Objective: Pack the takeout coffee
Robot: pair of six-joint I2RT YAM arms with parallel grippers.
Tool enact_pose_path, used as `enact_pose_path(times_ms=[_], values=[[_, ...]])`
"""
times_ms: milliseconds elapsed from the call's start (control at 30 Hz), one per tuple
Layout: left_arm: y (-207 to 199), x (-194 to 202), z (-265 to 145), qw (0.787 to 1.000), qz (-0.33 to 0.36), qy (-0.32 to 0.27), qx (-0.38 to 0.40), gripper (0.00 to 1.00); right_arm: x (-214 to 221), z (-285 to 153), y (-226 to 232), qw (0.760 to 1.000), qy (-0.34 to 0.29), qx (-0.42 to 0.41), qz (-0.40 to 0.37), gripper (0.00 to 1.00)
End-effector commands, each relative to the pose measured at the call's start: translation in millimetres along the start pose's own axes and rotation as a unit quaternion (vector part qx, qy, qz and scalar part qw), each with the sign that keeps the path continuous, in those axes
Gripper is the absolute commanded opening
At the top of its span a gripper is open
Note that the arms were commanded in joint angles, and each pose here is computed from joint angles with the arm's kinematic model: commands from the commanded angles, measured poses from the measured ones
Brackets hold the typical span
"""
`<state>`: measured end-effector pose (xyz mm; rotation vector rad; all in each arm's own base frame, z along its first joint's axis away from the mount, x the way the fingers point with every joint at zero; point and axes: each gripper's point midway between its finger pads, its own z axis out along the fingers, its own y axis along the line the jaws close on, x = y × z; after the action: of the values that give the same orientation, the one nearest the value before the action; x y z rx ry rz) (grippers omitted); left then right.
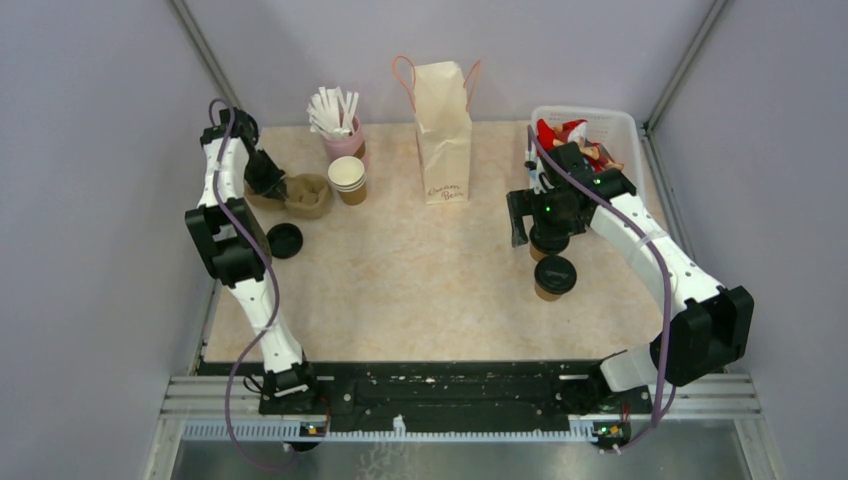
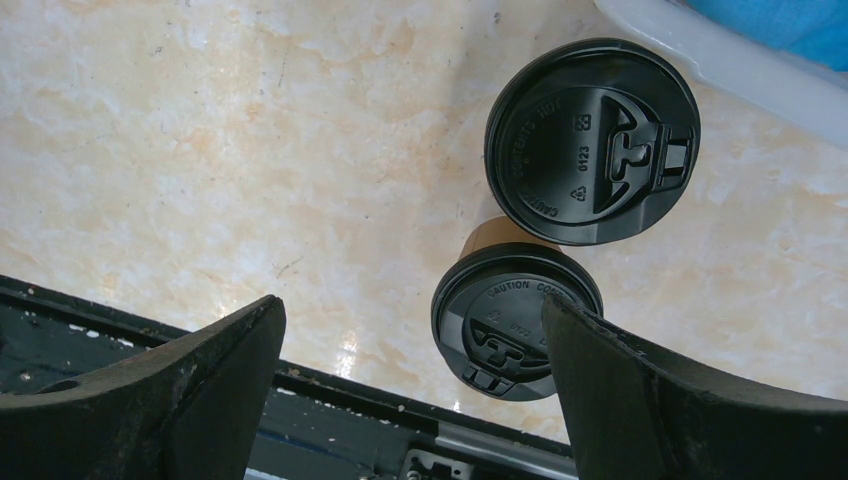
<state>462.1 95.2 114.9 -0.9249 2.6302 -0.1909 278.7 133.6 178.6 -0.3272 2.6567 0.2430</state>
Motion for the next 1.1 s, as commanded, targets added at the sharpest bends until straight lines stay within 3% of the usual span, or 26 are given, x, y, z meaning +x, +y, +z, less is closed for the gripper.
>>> enact_pose_path(times_ms=[0,133,300,433,733,1067], values=[[3.4,0.0,3.7,1.0,-0.001,0.007,-0.006,0.22,-10.7,-5.5,2.6,1.0,-0.023,0.001,-0.01,0.99],[7.1,1.5,5.3,1.0,-0.001,0.007,-0.014,0.3,-11.1,-5.8,2.9,1.0,-0.024,0.0,-0.01,0.99],[6.2,0.3,6.8,1.0,-0.001,0.005,-0.012,0.23,-10.6,-5.5,3.1,1.0,-0.023,-0.001,-0.01,0.99],[9.6,1.4,6.8,1.0,0.002,0.005,-0.02,0.28,-10.7,-5.6,2.6,1.0,-0.024,0.0,-0.01,0.99],[6.6,1.5,10.3,1.0,0.001,0.007,-0.012,0.21,-10.4,-5.1,2.8,1.0,-0.023,-0.001,-0.01,0.99],[8.5,2.7,13.4,1.0,0.003,0.01,-0.016,0.25,-9.9,-4.4,2.7,1.0,-0.021,0.0,-0.01,0.99]])
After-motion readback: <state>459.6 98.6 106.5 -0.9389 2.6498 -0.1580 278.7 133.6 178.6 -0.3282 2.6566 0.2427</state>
